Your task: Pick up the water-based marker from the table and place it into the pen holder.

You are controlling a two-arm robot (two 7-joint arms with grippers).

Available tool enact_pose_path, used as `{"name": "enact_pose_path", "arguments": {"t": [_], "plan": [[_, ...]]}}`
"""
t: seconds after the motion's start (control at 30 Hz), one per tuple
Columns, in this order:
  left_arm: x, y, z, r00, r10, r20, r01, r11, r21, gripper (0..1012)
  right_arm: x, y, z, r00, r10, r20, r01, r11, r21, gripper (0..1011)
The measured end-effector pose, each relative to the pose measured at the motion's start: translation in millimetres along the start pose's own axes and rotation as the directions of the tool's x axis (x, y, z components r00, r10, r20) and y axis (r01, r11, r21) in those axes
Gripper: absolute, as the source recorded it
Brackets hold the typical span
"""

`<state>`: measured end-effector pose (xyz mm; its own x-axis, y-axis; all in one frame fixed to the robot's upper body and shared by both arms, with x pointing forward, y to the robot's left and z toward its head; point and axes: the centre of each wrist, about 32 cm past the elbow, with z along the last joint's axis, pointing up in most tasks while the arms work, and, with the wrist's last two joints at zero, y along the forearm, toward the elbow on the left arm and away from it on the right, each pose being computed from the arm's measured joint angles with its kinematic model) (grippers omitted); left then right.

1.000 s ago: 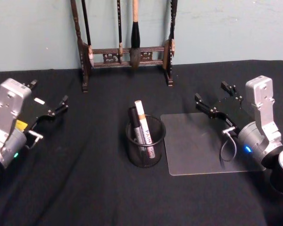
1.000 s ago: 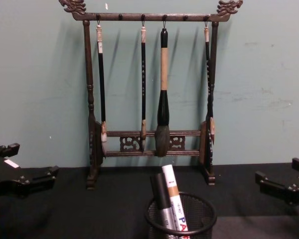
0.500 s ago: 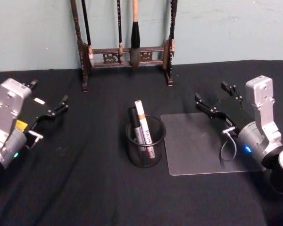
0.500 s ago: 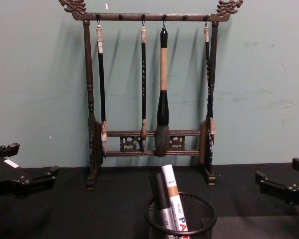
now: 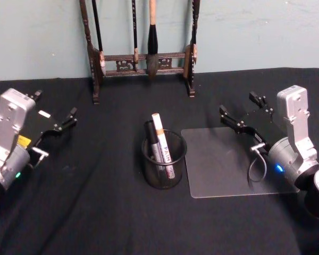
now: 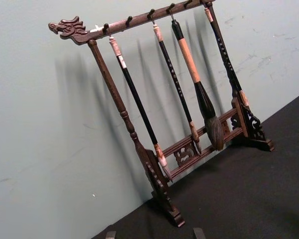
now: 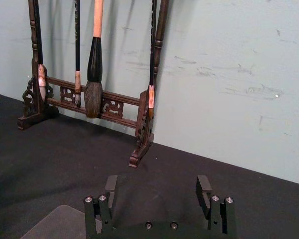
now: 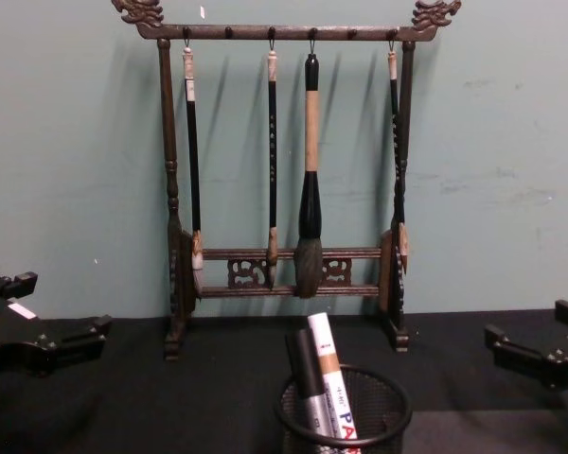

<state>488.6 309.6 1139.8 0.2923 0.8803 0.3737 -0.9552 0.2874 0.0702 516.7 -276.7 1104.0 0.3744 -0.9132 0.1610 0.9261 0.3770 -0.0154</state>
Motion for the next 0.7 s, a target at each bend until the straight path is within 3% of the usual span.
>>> {"name": "enact_pose_path", "arguments": {"t": [0.7], "plan": [[0.0, 0.0, 0.0, 1.0000, 0.000, 0.000, 0.000, 1.0000, 0.000, 1001, 0.0, 0.0, 0.0, 1.000, 0.000, 0.000, 0.000, 1.000, 0.000, 1002]]}}
